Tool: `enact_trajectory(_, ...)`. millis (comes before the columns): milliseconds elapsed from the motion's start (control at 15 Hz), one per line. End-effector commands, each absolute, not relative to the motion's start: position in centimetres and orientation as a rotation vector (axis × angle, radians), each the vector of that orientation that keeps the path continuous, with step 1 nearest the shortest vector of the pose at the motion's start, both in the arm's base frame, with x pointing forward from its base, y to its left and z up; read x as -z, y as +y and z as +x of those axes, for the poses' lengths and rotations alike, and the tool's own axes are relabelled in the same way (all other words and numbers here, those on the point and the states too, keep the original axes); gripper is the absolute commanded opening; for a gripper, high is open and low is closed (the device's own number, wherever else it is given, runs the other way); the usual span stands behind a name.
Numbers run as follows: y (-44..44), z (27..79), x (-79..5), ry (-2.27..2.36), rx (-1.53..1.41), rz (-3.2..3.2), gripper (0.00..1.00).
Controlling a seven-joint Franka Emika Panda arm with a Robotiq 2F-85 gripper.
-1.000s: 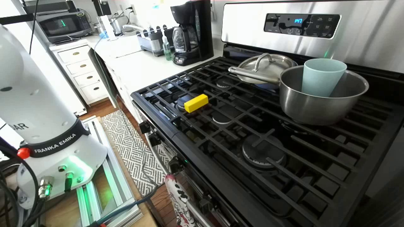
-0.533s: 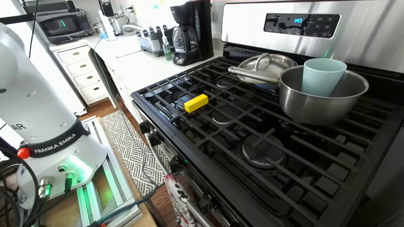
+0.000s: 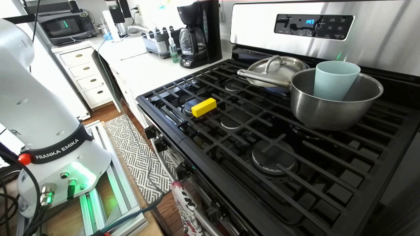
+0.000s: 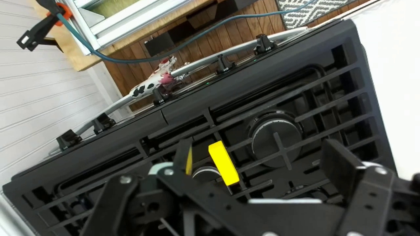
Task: Pick up the silver pot lid and put it on the bottom right cooker on the hob of the stove
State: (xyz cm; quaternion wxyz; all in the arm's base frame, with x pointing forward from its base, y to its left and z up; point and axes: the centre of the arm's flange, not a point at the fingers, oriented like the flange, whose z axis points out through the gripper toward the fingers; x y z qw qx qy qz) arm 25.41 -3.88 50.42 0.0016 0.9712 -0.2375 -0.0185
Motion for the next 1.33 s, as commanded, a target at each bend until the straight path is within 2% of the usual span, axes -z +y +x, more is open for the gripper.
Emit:
enact_trajectory(0,-4.4,25.6,-50.5,-0.656,0.122,3.079,1.00)
enact_trajectory(200,-9.0,27.0,-51.2,-0.432,0.275,3.175,1.00)
enact_trajectory(600,-17.9,31.9,-48.1,-0.709,0.236,3.164,1.00)
enact_trajectory(667,-18.5,32.4,-47.7,-0.755,0.247,3.168,1.00)
enact_trajectory(733,-16.7,29.8,-47.8,-0.685,0.216,3.175,1.00)
enact_trajectory(1133,-18.2,31.6,-46.9,-0.727,0.261,3.157,1.00)
enact_trajectory(1267,-19.0,33.6,-47.6,-0.638,0.059,3.134,1.00)
